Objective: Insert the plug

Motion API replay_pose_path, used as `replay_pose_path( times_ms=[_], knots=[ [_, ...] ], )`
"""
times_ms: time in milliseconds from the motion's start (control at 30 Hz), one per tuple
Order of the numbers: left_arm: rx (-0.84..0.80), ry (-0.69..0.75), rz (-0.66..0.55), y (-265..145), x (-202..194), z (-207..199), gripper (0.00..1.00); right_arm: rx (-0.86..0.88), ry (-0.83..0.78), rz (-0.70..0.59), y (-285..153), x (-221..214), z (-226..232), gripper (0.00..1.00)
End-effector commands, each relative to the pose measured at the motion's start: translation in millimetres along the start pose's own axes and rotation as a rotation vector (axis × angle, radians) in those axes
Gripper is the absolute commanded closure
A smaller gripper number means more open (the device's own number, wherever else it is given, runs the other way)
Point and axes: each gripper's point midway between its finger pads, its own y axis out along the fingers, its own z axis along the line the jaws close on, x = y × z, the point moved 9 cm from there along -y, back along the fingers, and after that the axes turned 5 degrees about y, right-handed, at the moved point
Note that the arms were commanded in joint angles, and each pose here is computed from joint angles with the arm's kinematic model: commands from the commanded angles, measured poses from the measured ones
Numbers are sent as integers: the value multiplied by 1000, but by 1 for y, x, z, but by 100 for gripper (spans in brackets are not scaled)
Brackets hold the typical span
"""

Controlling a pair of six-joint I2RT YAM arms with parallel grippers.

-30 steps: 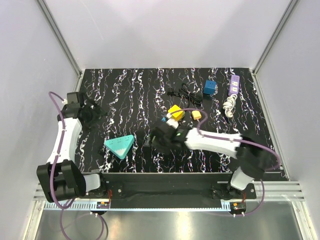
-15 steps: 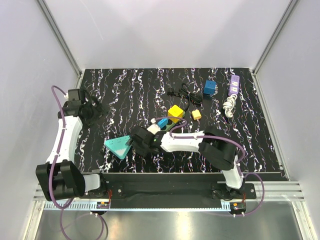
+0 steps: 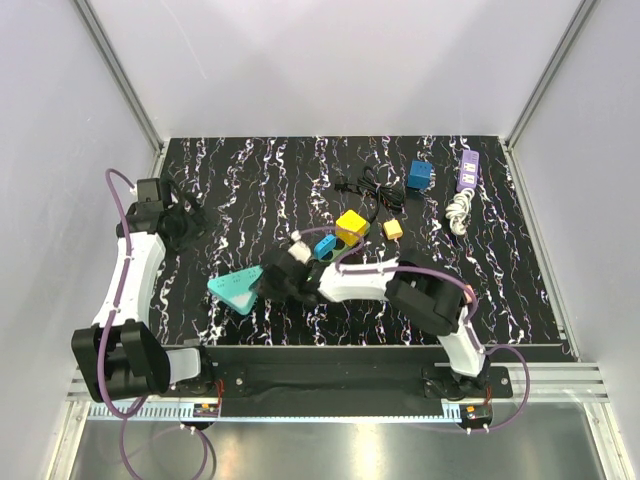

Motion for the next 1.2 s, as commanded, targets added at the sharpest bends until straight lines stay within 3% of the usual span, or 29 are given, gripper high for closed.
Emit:
replay_pose_path(
  times_ms=[0, 167, 200, 500, 600, 667, 867, 1033, 1167],
  knots=[
    [-38, 46, -7, 6, 1, -4, 7, 26, -136, 21, 0, 52, -12, 69],
    [-86, 59, 69, 16, -7, -9, 8, 53, -320, 273, 9, 99, -26, 71],
    [-92, 63, 82, 19, -8, -10, 8, 70, -386, 260, 8, 117, -20, 71],
    [-89, 108, 83, 13, -17, -11, 9, 172, -694, 296, -54, 148, 48, 40],
    [-88, 128, 33, 1, -12, -11, 9, 142, -712, 210, -85, 174, 65, 30],
    [-101, 150, -12, -9, -11, -12, 9, 79, -689, 67, -107, 212, 70, 23],
    [-180, 320, -22, -21, -24, -43, 9, -352, -555, -254, -141, 339, 12, 5],
    [-255, 372, -21, -30, -38, -57, 3, -606, -434, -333, -147, 409, -48, 0],
    [-315, 384, -30, -34, -41, -59, 1, -652, -455, -376, -149, 453, -62, 0]
  ],
)
